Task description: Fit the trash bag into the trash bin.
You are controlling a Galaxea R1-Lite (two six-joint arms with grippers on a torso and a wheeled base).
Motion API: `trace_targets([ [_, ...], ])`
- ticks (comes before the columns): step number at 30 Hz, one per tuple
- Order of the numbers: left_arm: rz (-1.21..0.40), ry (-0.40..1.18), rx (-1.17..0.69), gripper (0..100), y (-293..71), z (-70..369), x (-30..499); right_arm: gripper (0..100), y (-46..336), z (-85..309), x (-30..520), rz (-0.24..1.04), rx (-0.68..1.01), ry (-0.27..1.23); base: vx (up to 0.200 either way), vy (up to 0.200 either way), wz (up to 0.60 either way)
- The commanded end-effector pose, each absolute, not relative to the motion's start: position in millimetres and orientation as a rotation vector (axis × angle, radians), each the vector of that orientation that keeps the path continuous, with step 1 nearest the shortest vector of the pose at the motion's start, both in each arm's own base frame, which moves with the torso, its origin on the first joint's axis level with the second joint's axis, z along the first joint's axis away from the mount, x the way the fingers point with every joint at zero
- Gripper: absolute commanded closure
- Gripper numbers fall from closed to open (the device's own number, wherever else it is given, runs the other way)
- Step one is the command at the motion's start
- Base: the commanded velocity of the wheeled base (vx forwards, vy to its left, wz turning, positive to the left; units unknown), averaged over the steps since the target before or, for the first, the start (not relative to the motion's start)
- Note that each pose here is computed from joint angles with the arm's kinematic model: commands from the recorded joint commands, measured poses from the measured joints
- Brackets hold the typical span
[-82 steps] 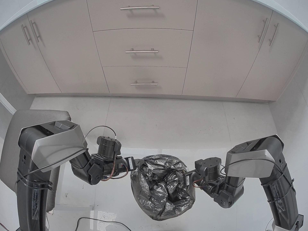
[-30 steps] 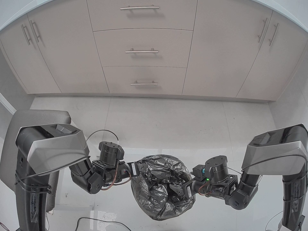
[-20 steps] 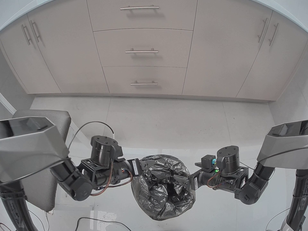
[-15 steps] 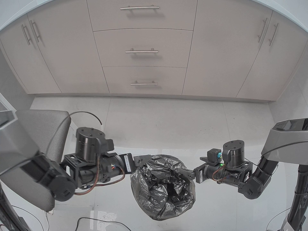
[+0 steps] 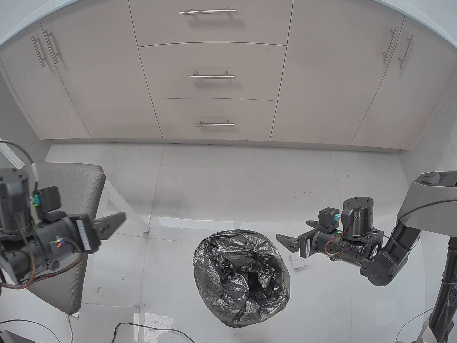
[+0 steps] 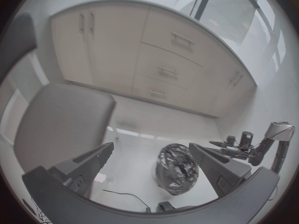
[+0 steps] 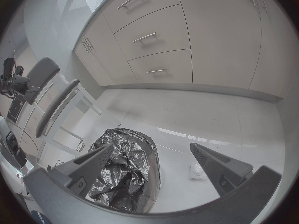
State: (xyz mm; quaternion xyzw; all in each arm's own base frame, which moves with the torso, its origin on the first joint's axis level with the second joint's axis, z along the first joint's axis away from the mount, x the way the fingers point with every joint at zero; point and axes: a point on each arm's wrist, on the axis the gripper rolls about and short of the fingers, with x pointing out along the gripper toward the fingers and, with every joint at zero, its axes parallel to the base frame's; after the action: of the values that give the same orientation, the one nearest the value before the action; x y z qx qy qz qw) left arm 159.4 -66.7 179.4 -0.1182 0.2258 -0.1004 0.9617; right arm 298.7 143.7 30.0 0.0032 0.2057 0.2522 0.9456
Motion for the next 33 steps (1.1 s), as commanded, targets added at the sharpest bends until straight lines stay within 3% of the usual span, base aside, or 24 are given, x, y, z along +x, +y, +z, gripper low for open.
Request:
trace_targets([
  [1,0.009,0.261,-0.239,0,-21.5,181.5,91.1,0,142.2,40.1,299.1,0.511,0.014,0.383,0.000,0.000,0.00],
  [6,0.073,0.170,-0.256,0,-9.1,168.7,58.5,0,141.2,43.3,298.4,0.509,0.018,0.374,0.000,0.000,0.00],
  [16,0.414,-0.015,-0.211,0,10.5,125.9,-10.4,0,141.6,49.3,299.4,0.509,0.018,0.350,0.000,0.000,0.00],
  [20,0.541,-0.049,-0.105,0,8.7,106.7,-27.9,0,141.4,52.5,297.7,0.512,0.018,0.342,0.000,0.000,0.00],
  [26,0.549,0.014,-0.061,0,9.5,82.2,-19.4,0,139.0,55.2,298.5,0.505,0.022,0.333,0.000,0.000,0.00],
  [33,0.336,-0.042,-0.074,0,7.5,81.0,-25.2,0,136.0,54.7,300.7,0.488,0.022,0.332,0.000,0.000,0.00],
])
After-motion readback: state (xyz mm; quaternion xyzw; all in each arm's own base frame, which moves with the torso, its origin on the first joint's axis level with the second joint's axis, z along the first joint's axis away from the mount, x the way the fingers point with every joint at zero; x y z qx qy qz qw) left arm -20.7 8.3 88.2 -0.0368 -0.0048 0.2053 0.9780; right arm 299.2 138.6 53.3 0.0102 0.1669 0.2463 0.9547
